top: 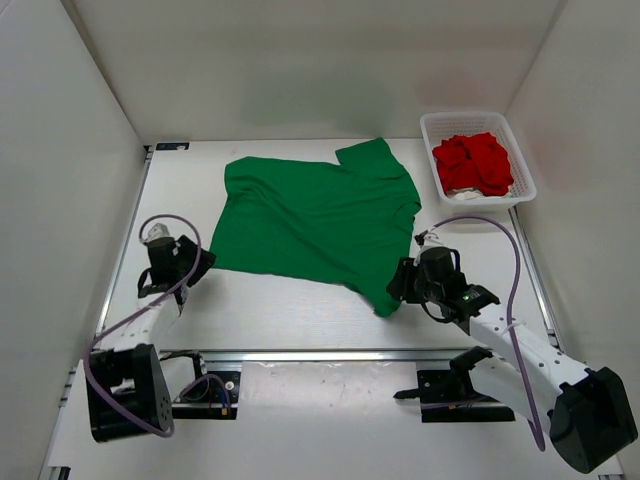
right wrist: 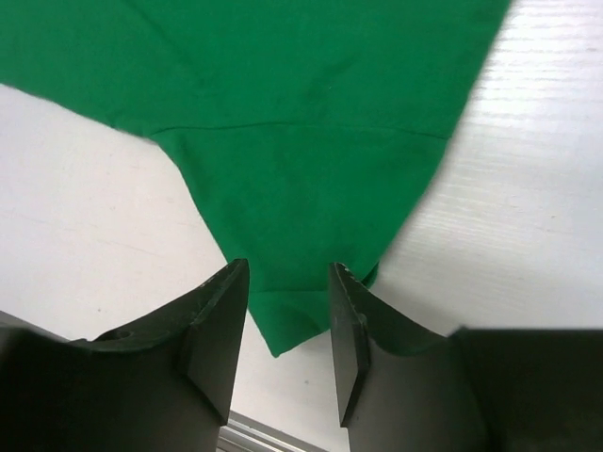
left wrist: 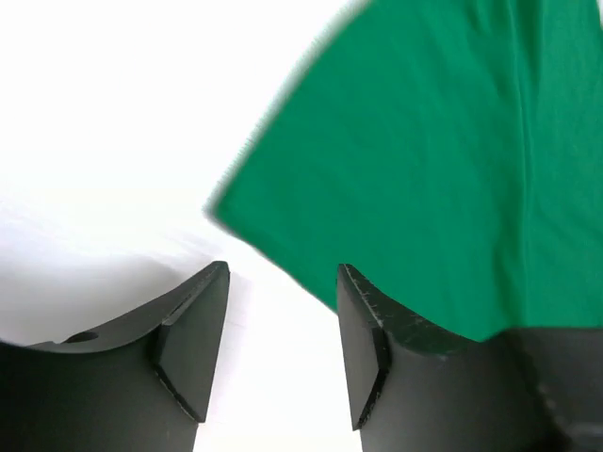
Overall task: Fold and stack the t-shirts
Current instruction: Flatten out the tshirt
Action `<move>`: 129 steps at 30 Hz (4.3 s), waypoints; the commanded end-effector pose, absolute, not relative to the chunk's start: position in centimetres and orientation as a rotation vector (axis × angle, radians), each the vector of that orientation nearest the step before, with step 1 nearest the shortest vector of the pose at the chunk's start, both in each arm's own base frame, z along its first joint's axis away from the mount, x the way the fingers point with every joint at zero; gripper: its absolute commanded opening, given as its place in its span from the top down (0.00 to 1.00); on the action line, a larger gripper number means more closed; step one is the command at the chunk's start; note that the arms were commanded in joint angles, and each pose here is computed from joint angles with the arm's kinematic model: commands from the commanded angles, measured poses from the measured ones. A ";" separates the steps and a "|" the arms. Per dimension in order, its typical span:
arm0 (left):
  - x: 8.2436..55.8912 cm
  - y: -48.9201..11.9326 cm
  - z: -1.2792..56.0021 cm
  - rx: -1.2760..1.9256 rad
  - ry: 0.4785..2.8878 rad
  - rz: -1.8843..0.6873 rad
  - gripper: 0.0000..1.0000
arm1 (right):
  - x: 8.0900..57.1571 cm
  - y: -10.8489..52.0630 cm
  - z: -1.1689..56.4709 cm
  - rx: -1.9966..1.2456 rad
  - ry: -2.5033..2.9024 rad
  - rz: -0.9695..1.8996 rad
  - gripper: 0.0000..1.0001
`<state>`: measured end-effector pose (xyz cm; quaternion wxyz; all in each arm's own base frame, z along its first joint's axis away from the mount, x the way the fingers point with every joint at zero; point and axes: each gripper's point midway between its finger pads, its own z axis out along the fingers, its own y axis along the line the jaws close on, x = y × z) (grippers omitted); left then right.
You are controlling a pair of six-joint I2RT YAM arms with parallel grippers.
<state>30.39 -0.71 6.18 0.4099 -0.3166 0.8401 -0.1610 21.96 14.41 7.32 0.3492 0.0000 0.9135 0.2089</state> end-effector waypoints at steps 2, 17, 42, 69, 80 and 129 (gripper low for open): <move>29.1 3.2 5.8 -0.976 2.022 -0.337 0.39 | 22.3 14.8 7.4 0.017 2.325 0.574 0.62; 31.7 1.5 2.3 -1.052 2.108 -0.385 0.51 | 21.6 17.1 8.5 -0.119 2.285 0.628 0.62; 36.4 -2.7 9.7 -0.778 1.957 -0.515 1.00 | 19.1 16.4 5.2 -0.396 2.617 0.112 0.57; 38.9 -2.5 21.1 -0.671 1.783 -0.689 1.00 | 19.3 11.7 8.4 0.131 2.490 0.453 0.58; 38.2 -4.7 18.4 -0.651 1.846 -0.714 1.00 | 27.7 13.7 5.7 0.192 2.371 0.568 0.46; 43.1 -0.4 23.9 -0.651 1.770 -0.633 1.00 | 25.6 19.3 16.2 -0.128 2.301 0.733 0.99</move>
